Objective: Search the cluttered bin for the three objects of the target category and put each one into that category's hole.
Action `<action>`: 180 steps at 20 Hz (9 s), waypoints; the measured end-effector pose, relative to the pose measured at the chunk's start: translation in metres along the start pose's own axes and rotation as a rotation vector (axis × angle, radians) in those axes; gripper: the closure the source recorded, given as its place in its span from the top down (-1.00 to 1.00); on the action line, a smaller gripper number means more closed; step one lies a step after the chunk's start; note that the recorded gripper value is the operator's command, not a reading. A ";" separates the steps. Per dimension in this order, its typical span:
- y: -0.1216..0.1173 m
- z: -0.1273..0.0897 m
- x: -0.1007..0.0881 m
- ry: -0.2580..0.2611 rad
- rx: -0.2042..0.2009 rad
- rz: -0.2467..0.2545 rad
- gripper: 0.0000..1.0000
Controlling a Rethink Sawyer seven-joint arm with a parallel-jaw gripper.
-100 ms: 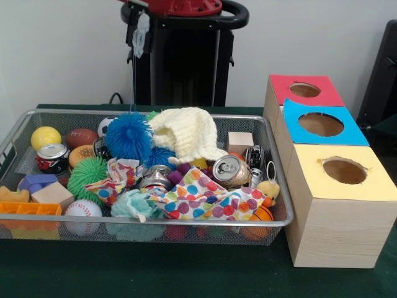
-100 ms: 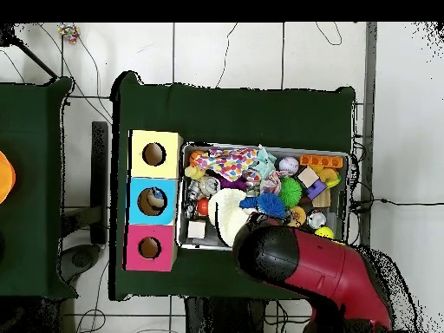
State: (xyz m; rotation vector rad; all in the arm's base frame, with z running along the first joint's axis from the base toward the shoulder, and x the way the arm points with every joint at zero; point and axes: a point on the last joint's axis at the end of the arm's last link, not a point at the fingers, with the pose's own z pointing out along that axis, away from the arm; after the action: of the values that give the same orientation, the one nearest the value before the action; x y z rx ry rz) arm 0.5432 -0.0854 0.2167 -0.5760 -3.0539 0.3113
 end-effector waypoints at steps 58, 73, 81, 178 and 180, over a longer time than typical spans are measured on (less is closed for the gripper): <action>0.025 0.052 -0.038 -0.194 -0.024 -0.009 -1.00; 0.030 0.099 -0.019 -0.143 -0.035 -0.011 -1.00; 0.051 0.114 0.005 -0.152 -0.056 -0.009 -1.00; 0.073 0.197 0.063 -0.227 0.033 0.012 1.00; 0.073 0.200 0.063 -0.238 0.034 0.015 1.00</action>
State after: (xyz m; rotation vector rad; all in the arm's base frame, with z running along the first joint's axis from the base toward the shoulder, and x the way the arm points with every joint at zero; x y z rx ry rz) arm 0.4999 -0.0341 0.0047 -0.6016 -3.2636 0.4638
